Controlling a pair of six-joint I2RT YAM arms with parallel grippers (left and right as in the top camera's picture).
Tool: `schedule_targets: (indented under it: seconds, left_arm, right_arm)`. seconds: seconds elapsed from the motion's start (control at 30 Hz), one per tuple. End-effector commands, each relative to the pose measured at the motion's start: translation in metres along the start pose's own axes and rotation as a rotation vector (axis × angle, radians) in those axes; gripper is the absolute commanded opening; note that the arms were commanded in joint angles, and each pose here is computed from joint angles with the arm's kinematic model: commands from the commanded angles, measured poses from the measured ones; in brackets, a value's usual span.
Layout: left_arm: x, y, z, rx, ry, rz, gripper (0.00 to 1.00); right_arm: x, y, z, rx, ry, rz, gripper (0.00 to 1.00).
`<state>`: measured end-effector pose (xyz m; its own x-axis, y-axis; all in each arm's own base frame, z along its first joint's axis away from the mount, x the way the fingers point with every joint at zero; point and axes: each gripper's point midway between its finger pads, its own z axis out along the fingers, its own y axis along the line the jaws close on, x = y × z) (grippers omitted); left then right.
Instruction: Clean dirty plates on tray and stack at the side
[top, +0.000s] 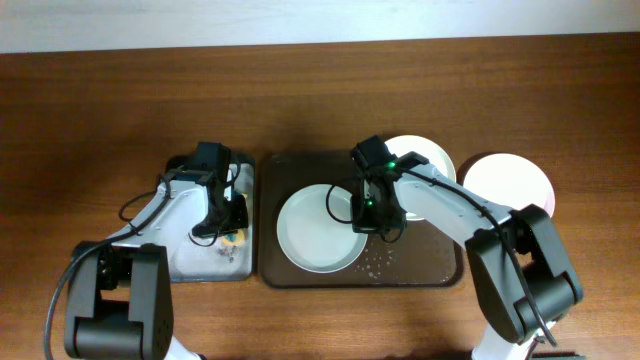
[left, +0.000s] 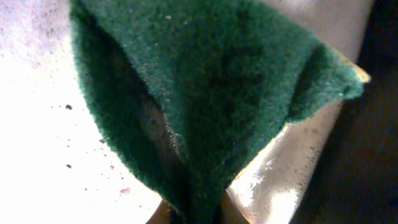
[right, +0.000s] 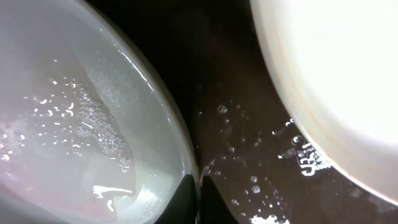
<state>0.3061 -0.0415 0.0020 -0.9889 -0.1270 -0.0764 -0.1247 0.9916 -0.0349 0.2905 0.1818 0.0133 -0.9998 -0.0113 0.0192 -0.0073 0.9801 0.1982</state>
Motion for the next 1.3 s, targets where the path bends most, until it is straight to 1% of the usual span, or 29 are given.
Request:
schedule_targets:
  seconds: [0.0,0.03,0.07,0.1,0.13,0.17,0.3,0.37,0.43,0.5,0.63,0.67,0.73,0.8,0.83,0.9,0.97,1.0,1.07,1.13,1.2,1.23,1.27]
  left_arm:
    - [0.002,0.003,0.002,-0.008,0.018,-0.003,0.00]
    - [0.002,0.003,0.002,-0.008,0.018,-0.003,0.21]
    - [0.002,0.003,0.002,-0.008,0.018,-0.003,0.55]
    - [0.002,0.003,0.002,-0.008,0.018,-0.004,0.69]
    - [0.002,0.003,0.002,-0.008,0.018,-0.004,0.77]
    - [0.002,0.003,0.002,-0.008,0.017,-0.004,0.79]
    - [0.002,0.003,0.002,-0.008,0.017,-0.004,0.82]
    - [0.002,0.003,0.002,-0.007,0.017,-0.004,0.82]
    - [0.002,0.003,0.002,-0.007,0.017,-0.004,0.82]
    - [0.002,0.002,0.002,-0.007,0.016,-0.004,0.82]
    - [0.001,0.002,0.002,-0.007,0.014,-0.004,0.82]
    - [0.001,0.002,0.002,-0.007,0.014,-0.004,0.86]
    - [0.001,0.002,0.002,-0.007,0.013,-0.004,0.86]
    - [0.001,0.002,0.002,-0.006,0.013,-0.004,0.86]
    - [0.001,0.002,0.002,-0.007,0.013,-0.004,0.86]
    - [0.001,0.002,0.002,-0.007,0.013,-0.004,0.86]
    - [0.001,0.002,0.002,-0.007,0.013,-0.004,0.87]
    - [0.001,0.002,0.002,-0.007,0.013,-0.004,0.90]
    - [0.001,0.002,0.002,-0.007,0.013,-0.004,0.90]
    - [0.001,0.002,0.002,-0.007,0.013,-0.004,0.90]
    - [0.001,0.002,0.002,-0.007,0.013,-0.004,0.90]
    - [0.001,0.002,0.002,-0.007,0.013,-0.004,0.90]
    - [0.001,0.002,0.002,-0.006,0.013,-0.004,0.90]
  right_arm:
    - [-0.016,-0.007,-0.047,0.063,-0.171,-0.060,0.04]
    - [-0.019,-0.013,-0.059,0.098,-0.214,-0.082,0.04]
    - [-0.021,-0.021,-0.070,0.146,-0.251,-0.084,0.04]
    - [-0.023,-0.034,-0.085,0.224,-0.301,-0.078,0.04]
    - [-0.024,-0.044,-0.101,0.283,-0.349,-0.091,0.04]
    - [-0.025,-0.051,-0.123,0.362,-0.428,-0.098,0.04]
    - [-0.026,-0.045,-0.157,0.524,-0.586,-0.163,0.04]
    - [-0.024,-0.034,-0.168,0.620,-0.660,-0.220,0.04]
    - [-0.020,-0.020,-0.189,0.751,-0.776,-0.281,0.04]
    - [-0.016,-0.005,-0.206,0.837,-0.883,-0.324,0.04]
    - [-0.005,0.020,-0.226,0.902,-1.022,-0.369,0.04]
    - [-0.004,0.023,-0.228,0.907,-1.037,-0.372,0.04]
    - [-0.005,0.024,-0.231,0.910,-1.052,-0.362,0.04]
    - [-0.005,0.023,-0.230,0.876,-1.074,-0.312,0.04]
    - [-0.007,0.022,-0.227,0.841,-1.068,-0.281,0.04]
    - [-0.014,0.012,-0.209,0.742,-0.989,-0.216,0.04]
    - [-0.026,-0.013,-0.192,0.639,-0.884,-0.086,0.04]
    - [-0.034,-0.033,-0.184,0.591,-0.825,-0.001,0.04]
    - [-0.045,-0.072,-0.173,0.499,-0.717,0.158,0.04]
    - [-0.050,-0.129,-0.166,0.368,-0.600,0.375,0.04]
    - [-0.043,-0.189,-0.165,0.292,-0.525,0.587,0.04]
    - [-0.032,-0.223,-0.166,0.288,-0.491,0.703,0.04]
    - [-0.025,-0.241,-0.166,0.295,-0.473,0.762,0.04]
